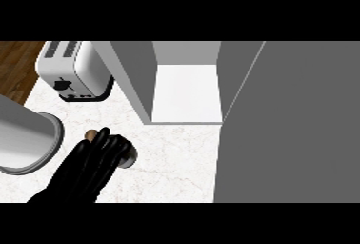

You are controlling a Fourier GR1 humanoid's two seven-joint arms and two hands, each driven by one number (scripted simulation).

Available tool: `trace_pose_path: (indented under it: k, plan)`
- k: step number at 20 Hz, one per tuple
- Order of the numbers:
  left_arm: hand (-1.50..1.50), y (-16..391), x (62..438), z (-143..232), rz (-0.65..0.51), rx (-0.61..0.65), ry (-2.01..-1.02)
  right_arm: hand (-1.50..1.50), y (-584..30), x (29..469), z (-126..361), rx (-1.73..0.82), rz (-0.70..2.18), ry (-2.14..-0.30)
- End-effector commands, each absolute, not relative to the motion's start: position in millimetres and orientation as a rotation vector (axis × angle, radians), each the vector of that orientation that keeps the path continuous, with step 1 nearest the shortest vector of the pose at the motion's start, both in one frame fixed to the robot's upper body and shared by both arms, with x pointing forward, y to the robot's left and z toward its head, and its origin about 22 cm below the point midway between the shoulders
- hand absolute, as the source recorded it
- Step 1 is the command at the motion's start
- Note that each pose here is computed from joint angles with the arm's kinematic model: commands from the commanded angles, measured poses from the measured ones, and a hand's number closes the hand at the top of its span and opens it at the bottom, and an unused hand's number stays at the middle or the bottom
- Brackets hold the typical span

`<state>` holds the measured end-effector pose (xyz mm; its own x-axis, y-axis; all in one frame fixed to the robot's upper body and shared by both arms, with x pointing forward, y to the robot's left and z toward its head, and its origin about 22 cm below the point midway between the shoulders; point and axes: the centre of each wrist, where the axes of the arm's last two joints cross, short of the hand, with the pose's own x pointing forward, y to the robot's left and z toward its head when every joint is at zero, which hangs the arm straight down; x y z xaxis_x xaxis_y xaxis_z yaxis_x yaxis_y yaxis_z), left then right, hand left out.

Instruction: Pick up the wine, place it into the cabinet and close the cabinet

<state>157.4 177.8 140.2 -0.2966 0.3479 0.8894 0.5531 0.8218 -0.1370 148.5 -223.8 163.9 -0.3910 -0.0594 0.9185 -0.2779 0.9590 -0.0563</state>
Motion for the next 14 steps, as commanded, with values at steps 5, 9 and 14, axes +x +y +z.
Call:
trace_pose_path:
  k: [5, 9, 14]
  plan:
    - [-1.5, 160.9, 122.5, 172.0, -0.219, -0.7, -1.911, -1.5, -216.3, 129.0, 187.8, 0.253, 0.229, -1.962]
    - [-1.5, 150.9, 124.4, 177.2, -0.213, -0.672, -1.918, -1.5, -217.0, 131.1, 185.5, 0.25, 0.224, -1.967]
    - [-1.5, 159.1, 103.0, 189.3, -0.176, -0.676, -1.908, -1.5, -223.3, 131.0, 197.5, 0.263, 0.233, -1.961]
